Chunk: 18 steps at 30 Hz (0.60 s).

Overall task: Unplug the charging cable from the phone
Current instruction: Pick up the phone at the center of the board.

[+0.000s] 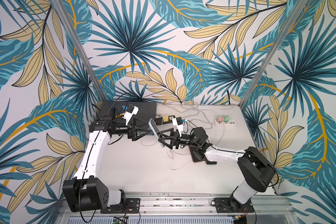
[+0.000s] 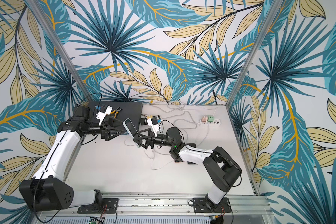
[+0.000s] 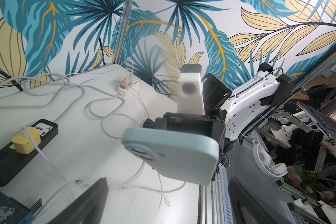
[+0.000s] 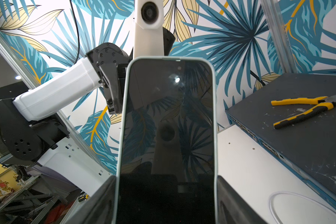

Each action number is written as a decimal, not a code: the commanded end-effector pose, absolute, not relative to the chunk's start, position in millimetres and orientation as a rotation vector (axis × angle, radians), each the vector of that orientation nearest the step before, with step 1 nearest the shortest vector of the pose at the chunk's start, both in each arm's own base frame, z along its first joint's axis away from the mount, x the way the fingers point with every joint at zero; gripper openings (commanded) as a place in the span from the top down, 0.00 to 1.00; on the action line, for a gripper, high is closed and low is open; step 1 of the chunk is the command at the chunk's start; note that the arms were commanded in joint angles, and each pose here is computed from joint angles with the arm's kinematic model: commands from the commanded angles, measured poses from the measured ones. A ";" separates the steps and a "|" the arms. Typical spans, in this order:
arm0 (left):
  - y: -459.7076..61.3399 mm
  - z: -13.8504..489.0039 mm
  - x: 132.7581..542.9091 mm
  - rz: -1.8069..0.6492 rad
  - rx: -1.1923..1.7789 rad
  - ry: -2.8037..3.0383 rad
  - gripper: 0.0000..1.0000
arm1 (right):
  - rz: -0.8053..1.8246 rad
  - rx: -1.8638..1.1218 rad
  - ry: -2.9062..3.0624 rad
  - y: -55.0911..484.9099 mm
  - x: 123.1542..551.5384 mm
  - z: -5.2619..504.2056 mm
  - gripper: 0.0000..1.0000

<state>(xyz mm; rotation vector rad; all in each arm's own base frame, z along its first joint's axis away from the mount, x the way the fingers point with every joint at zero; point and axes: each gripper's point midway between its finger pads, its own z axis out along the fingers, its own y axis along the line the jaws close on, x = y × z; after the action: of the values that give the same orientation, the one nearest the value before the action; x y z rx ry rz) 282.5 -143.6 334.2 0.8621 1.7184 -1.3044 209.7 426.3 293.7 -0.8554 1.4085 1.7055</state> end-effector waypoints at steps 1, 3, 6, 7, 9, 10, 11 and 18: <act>-147.7 350.1 265.8 -1.308 0.927 1.630 0.00 | 1.727 -0.883 1.242 417.8 193.1 329.2 0.47; -147.8 349.2 265.6 -1.311 0.927 1.630 0.00 | 1.730 -0.889 1.237 419.7 191.5 330.3 0.47; -148.3 348.9 264.2 -1.315 0.930 1.626 0.00 | 1.727 -0.899 1.234 423.3 189.2 331.1 0.47; -148.3 349.1 263.6 -1.315 0.931 1.624 0.00 | 1.725 -0.901 1.235 424.5 188.8 331.3 0.47; -148.4 348.4 263.0 -1.318 0.932 1.624 0.00 | 1.724 -0.912 1.229 427.3 186.4 332.3 0.46; -148.3 348.3 263.0 -1.319 0.931 1.625 0.00 | 1.724 -0.915 1.227 428.5 185.8 332.8 0.46; -148.6 348.3 262.9 -1.320 0.933 1.623 0.00 | 1.725 -0.920 1.223 429.5 184.5 333.3 0.46; -148.5 346.5 263.1 -1.324 0.930 1.629 0.00 | 1.712 -0.929 1.233 437.1 184.5 331.9 0.46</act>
<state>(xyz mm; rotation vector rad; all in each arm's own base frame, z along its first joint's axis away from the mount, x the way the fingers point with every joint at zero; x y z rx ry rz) 268.7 -146.8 335.0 0.8969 1.6762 -1.3391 190.7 436.8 303.8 -0.9088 1.3534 1.7241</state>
